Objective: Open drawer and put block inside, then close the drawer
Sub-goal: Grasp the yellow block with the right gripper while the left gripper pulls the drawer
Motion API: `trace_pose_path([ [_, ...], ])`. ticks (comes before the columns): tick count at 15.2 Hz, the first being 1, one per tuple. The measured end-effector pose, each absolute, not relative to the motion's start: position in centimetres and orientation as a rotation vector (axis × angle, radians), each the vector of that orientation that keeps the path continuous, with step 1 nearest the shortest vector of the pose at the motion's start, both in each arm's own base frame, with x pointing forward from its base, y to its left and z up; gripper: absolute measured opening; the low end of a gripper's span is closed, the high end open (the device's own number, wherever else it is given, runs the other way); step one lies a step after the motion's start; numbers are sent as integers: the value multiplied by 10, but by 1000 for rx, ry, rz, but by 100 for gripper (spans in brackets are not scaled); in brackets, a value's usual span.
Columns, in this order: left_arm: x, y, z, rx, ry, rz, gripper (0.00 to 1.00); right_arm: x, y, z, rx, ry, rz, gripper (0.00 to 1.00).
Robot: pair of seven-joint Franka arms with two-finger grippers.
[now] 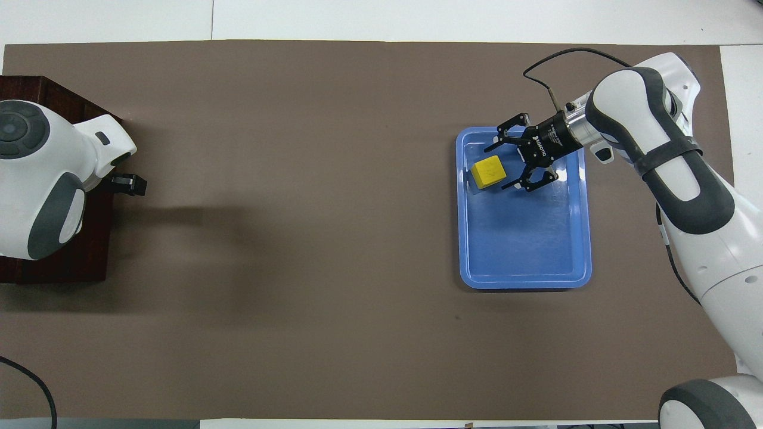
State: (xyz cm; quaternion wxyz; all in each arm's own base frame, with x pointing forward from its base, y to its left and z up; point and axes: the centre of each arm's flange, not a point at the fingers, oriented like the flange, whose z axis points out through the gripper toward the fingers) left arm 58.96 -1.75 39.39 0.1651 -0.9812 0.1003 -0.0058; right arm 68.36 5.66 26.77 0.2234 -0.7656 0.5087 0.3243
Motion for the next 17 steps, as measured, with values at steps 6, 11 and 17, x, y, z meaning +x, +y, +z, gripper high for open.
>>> trace_pose_path([
  [6, 586, -70, 395, -2780, 408, -40, 100, 684, 55, 268, -2113, 1407, 895, 81],
  [11, 575, -126, 394, -2763, 512, -55, 100, 684, 55, 268, -2112, 1408, 893, 69],
  [17, 574, -129, 394, -2760, 519, -51, 100, 688, 52, 274, -2078, 1485, 864, 55],
])
